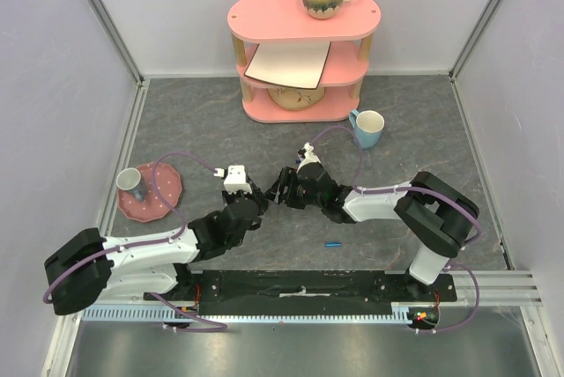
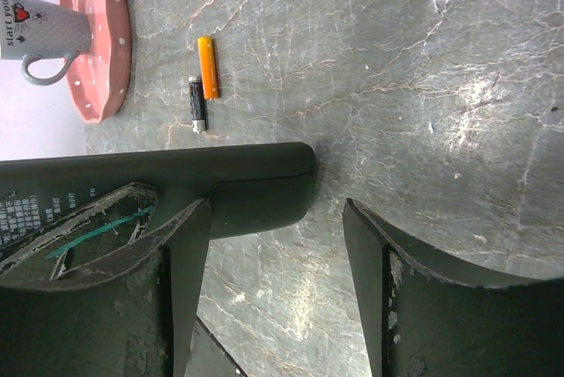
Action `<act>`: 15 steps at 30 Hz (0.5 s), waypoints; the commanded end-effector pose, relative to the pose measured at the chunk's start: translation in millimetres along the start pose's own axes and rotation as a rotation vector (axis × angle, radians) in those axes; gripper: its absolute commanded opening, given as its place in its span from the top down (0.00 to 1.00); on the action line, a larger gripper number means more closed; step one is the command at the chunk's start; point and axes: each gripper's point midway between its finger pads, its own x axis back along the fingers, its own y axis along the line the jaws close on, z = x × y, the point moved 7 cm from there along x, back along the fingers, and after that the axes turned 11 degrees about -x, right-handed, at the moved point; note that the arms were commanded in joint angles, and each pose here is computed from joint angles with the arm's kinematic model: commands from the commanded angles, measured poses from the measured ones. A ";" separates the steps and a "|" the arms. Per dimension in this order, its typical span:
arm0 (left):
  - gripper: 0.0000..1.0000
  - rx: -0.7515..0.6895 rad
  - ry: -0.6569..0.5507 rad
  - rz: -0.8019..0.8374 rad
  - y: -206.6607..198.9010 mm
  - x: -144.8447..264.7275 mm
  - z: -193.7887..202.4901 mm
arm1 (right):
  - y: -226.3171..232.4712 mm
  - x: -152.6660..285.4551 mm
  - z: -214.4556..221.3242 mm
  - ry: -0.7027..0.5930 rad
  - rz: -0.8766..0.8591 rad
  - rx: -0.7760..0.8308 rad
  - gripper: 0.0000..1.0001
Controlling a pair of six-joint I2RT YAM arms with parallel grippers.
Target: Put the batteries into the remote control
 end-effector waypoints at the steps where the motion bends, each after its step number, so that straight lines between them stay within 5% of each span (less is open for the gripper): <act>1: 0.98 -0.026 0.048 -0.024 2.6 0.1 12.4 | 34.2 6.0 -8.9 -0.045 -0.108 0.012 0.30; 15: 0.98 -0.016 0.048 -0.019 2.6 0.9 12.6 | 37.8 4.6 -6.2 -0.033 -0.109 0.024 0.29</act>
